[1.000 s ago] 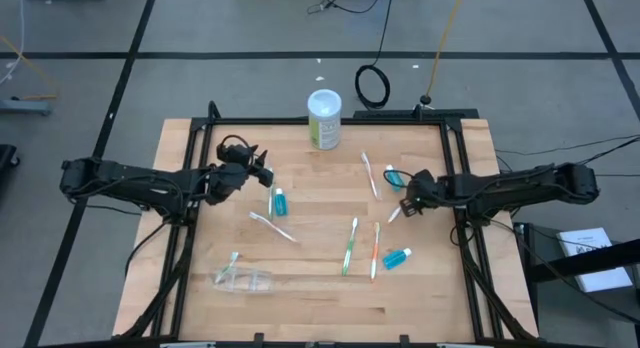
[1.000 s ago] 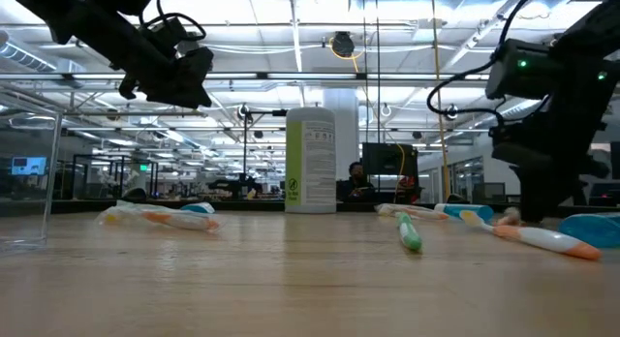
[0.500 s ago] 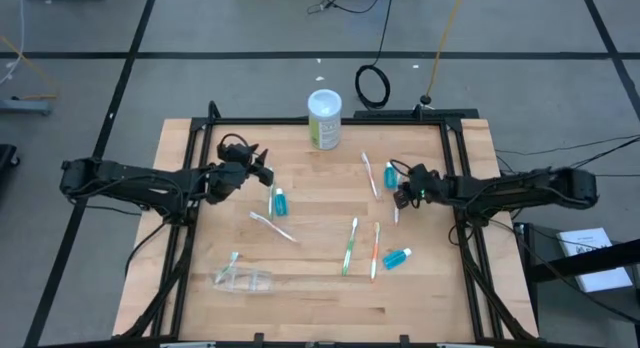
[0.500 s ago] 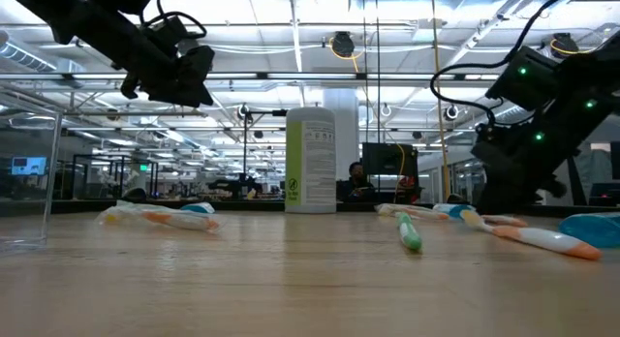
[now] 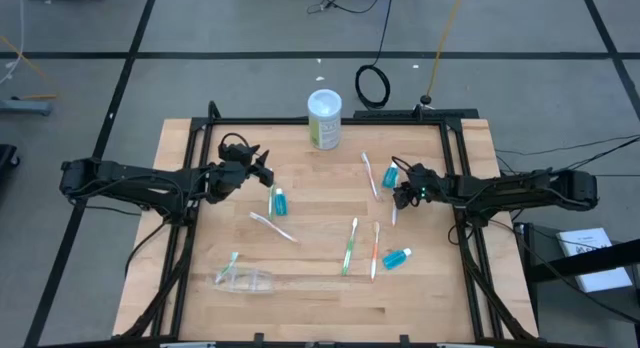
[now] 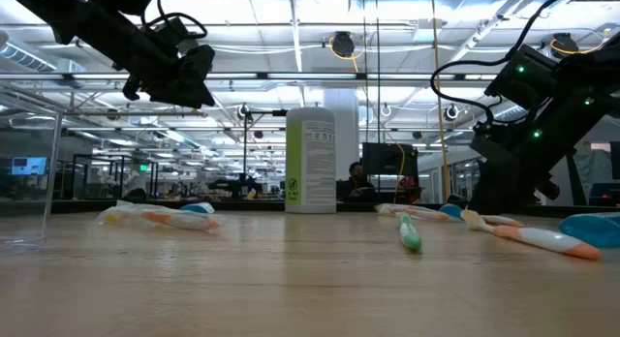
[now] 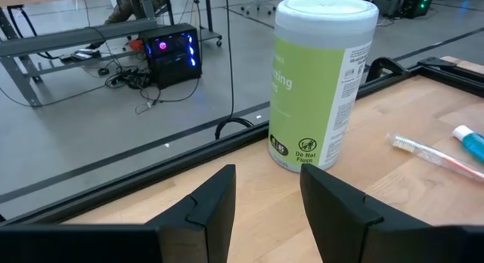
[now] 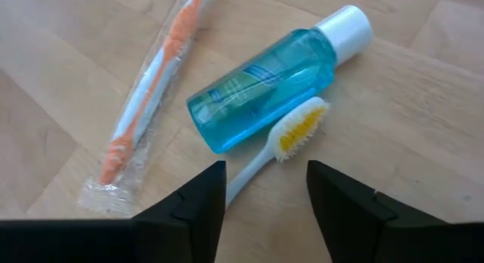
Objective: Pick & Place toothbrushing station
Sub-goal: Put the orange toothbrush into the transparent organizer
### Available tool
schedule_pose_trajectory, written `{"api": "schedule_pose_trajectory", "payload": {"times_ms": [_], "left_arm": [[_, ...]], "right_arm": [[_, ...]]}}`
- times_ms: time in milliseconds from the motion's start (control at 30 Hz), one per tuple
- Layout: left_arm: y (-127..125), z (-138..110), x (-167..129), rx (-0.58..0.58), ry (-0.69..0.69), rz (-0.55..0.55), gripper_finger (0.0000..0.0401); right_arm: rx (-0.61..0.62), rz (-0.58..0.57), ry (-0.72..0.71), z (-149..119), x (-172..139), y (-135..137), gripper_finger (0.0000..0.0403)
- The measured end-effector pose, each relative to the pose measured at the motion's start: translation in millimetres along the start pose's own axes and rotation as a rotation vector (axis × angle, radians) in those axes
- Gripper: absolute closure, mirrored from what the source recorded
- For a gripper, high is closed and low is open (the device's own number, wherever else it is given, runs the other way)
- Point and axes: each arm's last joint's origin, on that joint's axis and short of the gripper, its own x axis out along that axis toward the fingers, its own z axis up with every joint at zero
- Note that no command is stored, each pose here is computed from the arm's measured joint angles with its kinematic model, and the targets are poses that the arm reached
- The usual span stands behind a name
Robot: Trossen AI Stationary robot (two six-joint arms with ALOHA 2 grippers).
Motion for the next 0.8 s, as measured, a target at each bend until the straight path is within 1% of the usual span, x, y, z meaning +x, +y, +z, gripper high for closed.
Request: {"api": "schedule_pose_trajectory", "payload": {"times_ms": [133, 233, 300, 433, 600, 800], "left_arm": [[0, 1, 0, -0.006, -0.005, -0.004, 0.0244], [-1, 3, 0, -0.022, -0.020, -0.009, 0.0244], [-1, 3, 0, -0.022, -0.025, -0.011, 0.0244], [-1, 4, 0, -0.008, -0.028, -0.012, 0.0244], [-1, 4, 0, -0.007, -0.029, -0.012, 0.0244], [-1, 4, 0, -0.006, -0.029, -0.013, 0.0244]], "right_arm": [[0.028, -0.018, 0.002, -1, 2, 0, 0.0216], [0.018, -0.072, 0.002, -3, 6, -2, 0.0218], [0.010, -0.107, 0.003, -4, 8, -3, 0.0223], [-0.003, -0.129, 0.011, -5, 11, -4, 0.0239], [-0.026, -0.137, 0.024, -7, 11, -5, 0.0278], [-0.058, -0.142, 0.029, -7, 11, -6, 0.0341]]}}
